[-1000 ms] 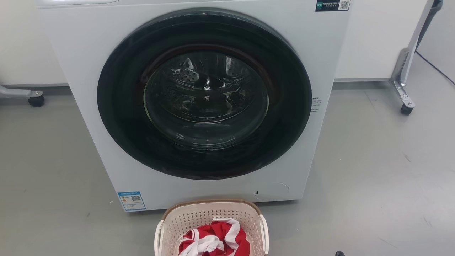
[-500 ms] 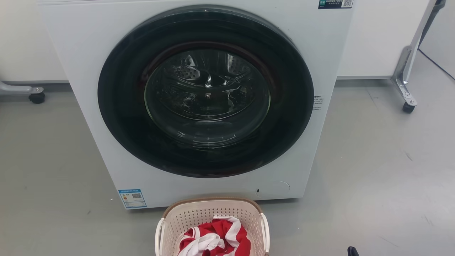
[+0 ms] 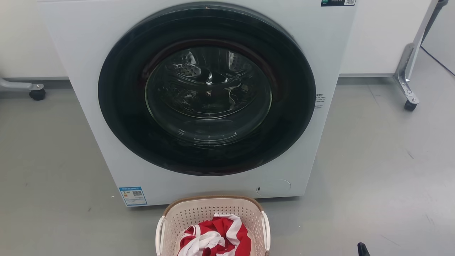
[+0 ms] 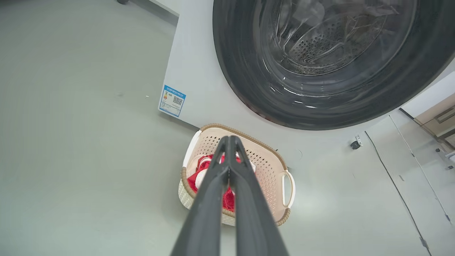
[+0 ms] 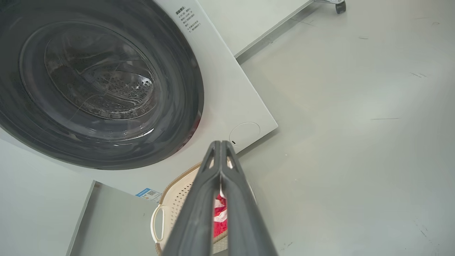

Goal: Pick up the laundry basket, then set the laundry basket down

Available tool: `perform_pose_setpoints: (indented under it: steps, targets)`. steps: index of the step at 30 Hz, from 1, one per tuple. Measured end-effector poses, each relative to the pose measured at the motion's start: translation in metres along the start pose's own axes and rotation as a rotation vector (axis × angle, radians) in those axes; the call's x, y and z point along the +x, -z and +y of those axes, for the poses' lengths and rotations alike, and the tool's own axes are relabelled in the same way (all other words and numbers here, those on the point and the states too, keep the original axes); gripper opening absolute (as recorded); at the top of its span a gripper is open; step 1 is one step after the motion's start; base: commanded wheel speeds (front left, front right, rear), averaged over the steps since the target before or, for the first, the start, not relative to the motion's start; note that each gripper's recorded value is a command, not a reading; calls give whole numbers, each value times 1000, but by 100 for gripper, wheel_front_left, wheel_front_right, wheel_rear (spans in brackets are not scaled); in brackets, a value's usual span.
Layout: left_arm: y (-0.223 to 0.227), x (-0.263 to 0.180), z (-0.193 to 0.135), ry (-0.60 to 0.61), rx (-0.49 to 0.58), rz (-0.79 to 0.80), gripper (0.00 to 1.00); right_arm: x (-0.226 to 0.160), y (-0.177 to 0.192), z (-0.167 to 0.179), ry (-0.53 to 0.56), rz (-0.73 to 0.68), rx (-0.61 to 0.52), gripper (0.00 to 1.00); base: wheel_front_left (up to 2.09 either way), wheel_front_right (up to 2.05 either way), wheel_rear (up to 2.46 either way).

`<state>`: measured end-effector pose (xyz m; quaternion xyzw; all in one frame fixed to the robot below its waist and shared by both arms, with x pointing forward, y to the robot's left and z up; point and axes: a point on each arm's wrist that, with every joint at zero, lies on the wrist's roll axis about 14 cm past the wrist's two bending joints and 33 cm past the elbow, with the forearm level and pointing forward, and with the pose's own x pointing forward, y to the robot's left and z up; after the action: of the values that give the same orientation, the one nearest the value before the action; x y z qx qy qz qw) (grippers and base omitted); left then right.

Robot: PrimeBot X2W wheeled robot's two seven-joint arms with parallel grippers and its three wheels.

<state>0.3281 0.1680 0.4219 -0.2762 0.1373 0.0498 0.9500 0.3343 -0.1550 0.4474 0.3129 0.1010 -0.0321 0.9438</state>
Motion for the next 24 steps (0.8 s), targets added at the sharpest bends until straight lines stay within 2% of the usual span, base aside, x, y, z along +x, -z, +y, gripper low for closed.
perform_pose_setpoints:
  steps: [24]
  targets:
    - [-18,14,-2,27,-379,6,0,17,-18,-9,3,5,353,0,0,0,0]
